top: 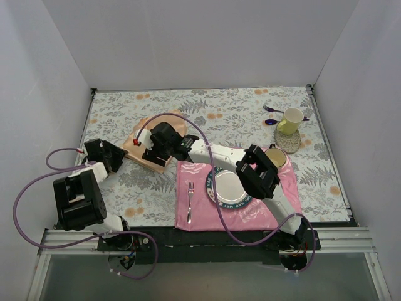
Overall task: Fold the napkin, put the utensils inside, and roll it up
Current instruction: Roll the napkin with the utensil
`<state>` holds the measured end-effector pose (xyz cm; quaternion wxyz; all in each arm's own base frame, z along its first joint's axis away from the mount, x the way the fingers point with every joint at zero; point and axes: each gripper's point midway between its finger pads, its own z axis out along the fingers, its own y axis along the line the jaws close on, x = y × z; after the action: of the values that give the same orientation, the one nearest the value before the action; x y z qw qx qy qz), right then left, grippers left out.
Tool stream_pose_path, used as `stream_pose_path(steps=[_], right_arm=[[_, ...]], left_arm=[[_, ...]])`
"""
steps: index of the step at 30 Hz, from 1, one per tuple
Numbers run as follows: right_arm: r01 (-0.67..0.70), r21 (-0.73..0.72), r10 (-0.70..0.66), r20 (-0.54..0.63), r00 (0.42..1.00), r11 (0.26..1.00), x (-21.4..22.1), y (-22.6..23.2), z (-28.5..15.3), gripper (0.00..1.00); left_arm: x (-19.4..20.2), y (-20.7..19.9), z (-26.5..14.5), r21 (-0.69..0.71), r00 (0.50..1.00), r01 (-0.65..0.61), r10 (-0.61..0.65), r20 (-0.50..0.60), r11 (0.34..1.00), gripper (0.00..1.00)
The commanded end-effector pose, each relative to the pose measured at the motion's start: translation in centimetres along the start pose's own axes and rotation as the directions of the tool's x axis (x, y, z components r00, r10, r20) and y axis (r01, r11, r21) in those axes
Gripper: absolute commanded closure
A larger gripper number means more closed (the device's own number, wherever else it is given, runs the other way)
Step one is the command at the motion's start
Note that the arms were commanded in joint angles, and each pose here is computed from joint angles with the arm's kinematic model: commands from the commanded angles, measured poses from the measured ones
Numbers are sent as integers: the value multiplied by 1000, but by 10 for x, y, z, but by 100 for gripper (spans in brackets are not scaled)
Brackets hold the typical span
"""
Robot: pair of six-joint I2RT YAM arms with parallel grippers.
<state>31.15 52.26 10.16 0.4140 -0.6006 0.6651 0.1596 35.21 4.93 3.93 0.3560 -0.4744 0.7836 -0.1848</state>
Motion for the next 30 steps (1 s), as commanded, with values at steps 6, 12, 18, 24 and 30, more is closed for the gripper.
stream_pose_path(steps=[6,12,18,24,30], right_arm=[[-11,19,9,84,996,1000,-29,-10,2,22],[-6,19,4,84,996,1000,-25,-9,9,23],[-5,12,4,80,997,1000,-25,-5,19,23],[-3,-12,5,109,994,1000,-35,1,16,24],[63,-8,-61,126,990,998,-47,12,22,21]], left_arm=[[-16,-2,14,26,985,-165,163,60,986,52],[-14,-2,25,30,987,-161,159,37,987,58],[-20,-10,26,40,984,-176,174,44,984,62],[-13,-4,25,34,984,-176,175,29,984,66],[-15,-7,23,37,984,-178,177,29,983,76]])
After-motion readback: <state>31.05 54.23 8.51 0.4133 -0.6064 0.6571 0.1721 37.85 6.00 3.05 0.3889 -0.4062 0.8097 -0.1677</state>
